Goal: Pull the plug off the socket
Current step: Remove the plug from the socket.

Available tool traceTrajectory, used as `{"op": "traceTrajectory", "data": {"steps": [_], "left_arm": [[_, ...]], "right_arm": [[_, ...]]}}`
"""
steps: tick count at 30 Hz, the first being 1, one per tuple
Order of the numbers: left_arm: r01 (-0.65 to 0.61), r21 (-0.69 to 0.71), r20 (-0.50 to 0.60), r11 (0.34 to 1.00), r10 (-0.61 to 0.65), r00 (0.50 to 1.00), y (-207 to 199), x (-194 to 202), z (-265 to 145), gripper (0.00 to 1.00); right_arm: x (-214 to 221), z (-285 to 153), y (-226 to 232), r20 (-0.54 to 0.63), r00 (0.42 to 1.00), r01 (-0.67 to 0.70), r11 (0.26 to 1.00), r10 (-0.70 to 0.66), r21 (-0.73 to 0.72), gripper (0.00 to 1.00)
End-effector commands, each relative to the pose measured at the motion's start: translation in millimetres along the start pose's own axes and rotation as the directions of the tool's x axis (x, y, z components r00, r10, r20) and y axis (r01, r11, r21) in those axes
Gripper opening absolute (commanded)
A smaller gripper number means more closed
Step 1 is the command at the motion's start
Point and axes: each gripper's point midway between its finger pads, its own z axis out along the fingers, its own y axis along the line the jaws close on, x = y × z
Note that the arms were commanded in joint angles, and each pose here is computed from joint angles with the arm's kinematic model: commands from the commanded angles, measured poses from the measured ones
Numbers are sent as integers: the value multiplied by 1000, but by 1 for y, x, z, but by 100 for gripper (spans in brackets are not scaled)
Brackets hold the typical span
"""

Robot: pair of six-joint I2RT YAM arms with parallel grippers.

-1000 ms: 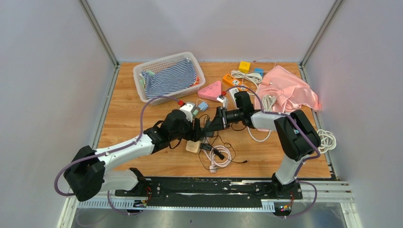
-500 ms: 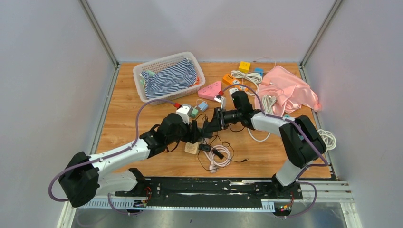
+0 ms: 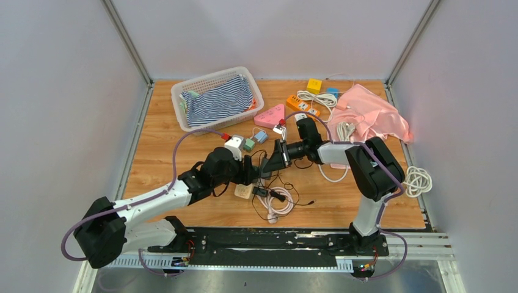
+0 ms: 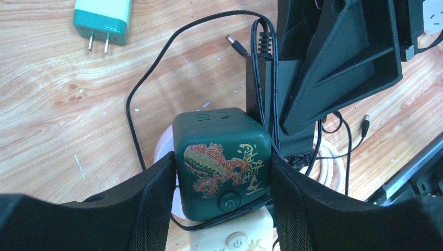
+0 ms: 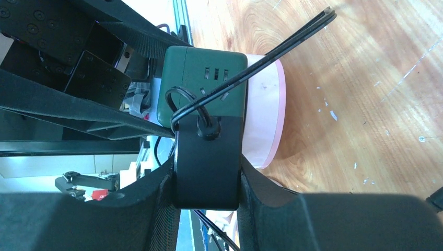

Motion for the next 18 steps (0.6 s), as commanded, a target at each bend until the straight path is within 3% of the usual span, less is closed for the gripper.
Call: {"op": "traceTrajectory", "data": {"steps": [1,4,8,12,18], "left_arm": [[-1,-16,-16,1000,1,1000,8,6,-3,0],[-1,-26,-31,1000,0,1000,10,9,0,0],[-4,-26,-45,1000,3,999,9,10,5,0],[-9,-31,-38,999,8,999,10,7,4,0],[-34,-13,-34,999,33,999,10,9,0,0]], "right_arm": [[-5,-9,-1,11,999,44,998,-44,35,0],[-15,-12,-2,30,986,157,968,-166,195,0],[-15,-4,17,8,956,280,918,-294,281,0],[-9,0,34,-15,951,307,936,-309,173,0],[-3,-18,24,-17,976,218,975,-218,-35,0]]}}
